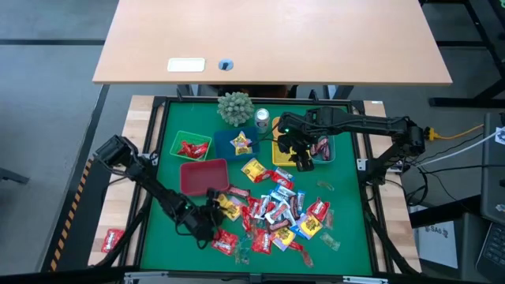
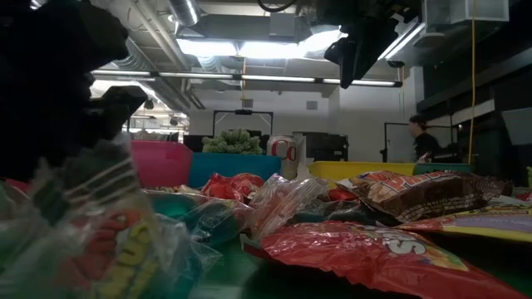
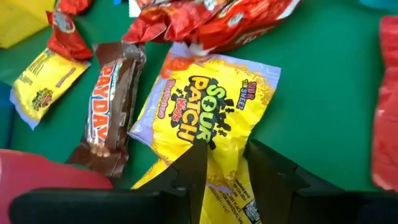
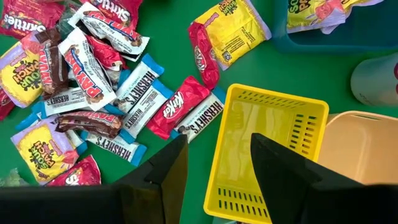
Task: Sort candy
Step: Put the yellow candy pack into the blue bin
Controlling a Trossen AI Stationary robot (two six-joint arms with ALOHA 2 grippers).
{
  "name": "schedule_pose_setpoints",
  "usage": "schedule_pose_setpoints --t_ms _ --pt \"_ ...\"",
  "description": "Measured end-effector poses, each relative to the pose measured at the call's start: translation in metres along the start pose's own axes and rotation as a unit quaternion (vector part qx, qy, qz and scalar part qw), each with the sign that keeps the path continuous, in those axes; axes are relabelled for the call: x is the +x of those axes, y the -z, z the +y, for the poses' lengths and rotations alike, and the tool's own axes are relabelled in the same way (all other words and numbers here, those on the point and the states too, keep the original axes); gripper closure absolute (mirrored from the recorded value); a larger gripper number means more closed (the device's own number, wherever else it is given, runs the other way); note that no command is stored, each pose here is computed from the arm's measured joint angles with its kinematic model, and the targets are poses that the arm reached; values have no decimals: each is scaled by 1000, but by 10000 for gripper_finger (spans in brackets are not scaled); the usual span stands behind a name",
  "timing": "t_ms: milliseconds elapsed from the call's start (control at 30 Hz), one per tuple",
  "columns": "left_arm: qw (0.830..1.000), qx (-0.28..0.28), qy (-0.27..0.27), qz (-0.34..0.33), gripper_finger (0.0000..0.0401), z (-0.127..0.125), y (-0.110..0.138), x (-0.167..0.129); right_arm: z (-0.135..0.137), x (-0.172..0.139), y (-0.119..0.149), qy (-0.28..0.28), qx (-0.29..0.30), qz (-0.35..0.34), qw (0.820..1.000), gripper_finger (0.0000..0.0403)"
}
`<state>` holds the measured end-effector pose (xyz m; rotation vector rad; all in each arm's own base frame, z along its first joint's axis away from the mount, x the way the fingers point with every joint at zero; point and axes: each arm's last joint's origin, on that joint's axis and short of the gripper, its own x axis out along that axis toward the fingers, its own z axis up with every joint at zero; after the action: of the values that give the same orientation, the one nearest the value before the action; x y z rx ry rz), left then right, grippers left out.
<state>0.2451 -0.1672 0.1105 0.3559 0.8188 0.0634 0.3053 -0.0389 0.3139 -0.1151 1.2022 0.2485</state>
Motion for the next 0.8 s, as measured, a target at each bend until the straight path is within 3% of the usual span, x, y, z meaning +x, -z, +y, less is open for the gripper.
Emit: schedule_pose_setpoints --t_ms 267,533,800 --pt "999 -29 11 11 322 5 -1 4 0 0 0 0 0 0 1000 228" --pt "997 -71 8 8 395 6 -2 4 1 0 2 -5 2 12 1000 228" --pt "996 -87 21 -9 400 3 -12 3 28 -4 6 -30 -17 52 998 228"
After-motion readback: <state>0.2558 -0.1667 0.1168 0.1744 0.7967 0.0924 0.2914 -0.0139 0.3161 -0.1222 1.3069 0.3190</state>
